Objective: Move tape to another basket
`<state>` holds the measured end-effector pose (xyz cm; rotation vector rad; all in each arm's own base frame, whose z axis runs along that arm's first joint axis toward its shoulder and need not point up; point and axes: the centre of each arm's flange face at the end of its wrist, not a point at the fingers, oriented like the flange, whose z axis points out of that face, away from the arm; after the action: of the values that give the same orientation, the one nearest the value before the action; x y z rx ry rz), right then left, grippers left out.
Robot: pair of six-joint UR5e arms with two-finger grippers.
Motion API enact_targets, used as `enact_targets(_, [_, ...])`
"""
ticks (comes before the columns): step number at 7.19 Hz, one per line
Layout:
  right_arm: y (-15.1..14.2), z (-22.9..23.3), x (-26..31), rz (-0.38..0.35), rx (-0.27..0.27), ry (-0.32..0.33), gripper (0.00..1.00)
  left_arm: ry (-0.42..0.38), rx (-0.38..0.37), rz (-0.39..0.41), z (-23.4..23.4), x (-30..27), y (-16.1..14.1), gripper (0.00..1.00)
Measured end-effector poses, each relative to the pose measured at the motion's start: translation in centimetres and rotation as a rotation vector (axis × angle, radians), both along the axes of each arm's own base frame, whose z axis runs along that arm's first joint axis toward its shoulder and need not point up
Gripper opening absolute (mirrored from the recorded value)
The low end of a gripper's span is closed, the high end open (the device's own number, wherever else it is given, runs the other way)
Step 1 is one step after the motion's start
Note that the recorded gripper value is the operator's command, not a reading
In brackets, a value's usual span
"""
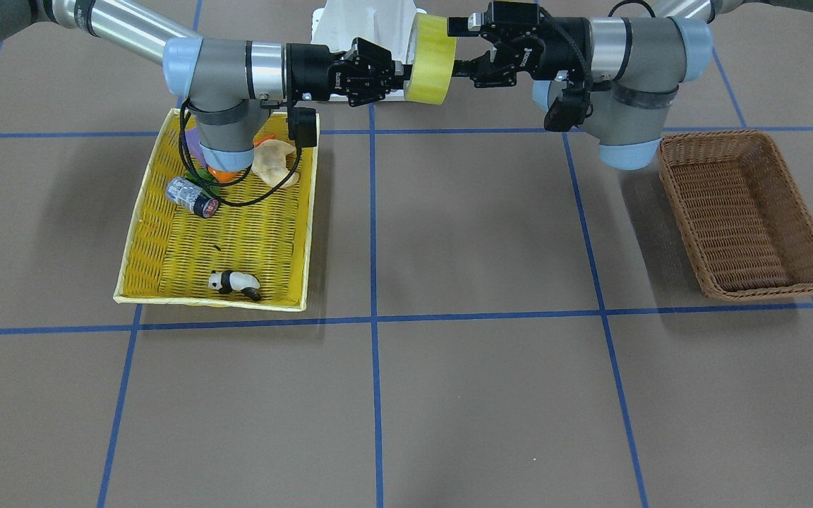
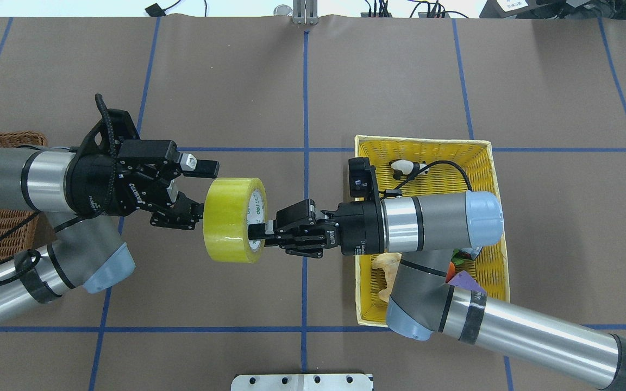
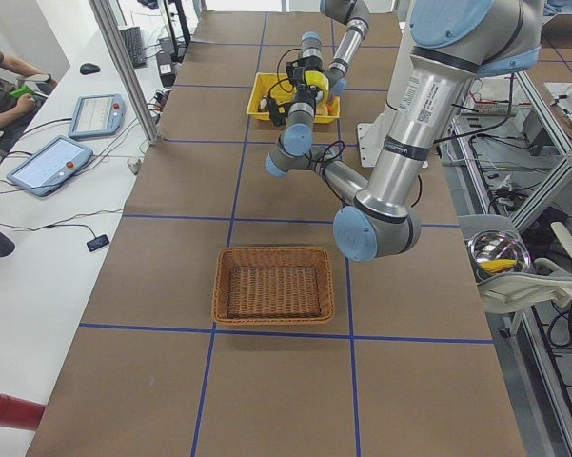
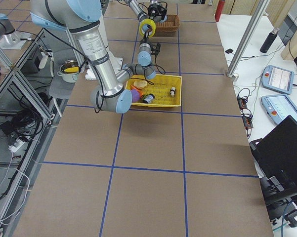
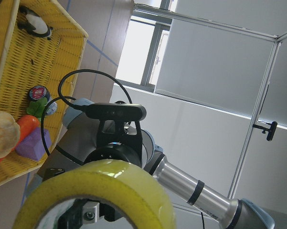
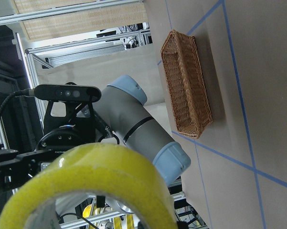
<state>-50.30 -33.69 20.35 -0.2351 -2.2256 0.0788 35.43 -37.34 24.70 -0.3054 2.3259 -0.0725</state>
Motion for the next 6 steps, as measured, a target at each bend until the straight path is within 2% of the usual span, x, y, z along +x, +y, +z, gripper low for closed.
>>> enact_targets(2, [0.06,-0.20,-0.09,0.004,-0.004,-0.006,0.00,0.029,-0.011,0.009,0.03,0.40,0.60,0.81])
enact_targets(3, [0.06,-0.19,-0.11,0.005,-0.006,-0.006,0.00,0.044,-0.013,0.021,0.08,0.27,0.79,0.80])
enact_targets(6, [0.09,-0.23,-0.07,0.004,-0.006,-0.009,0.00,0.065,-0.012,0.034,0.37,-0.03,1.04,0.62])
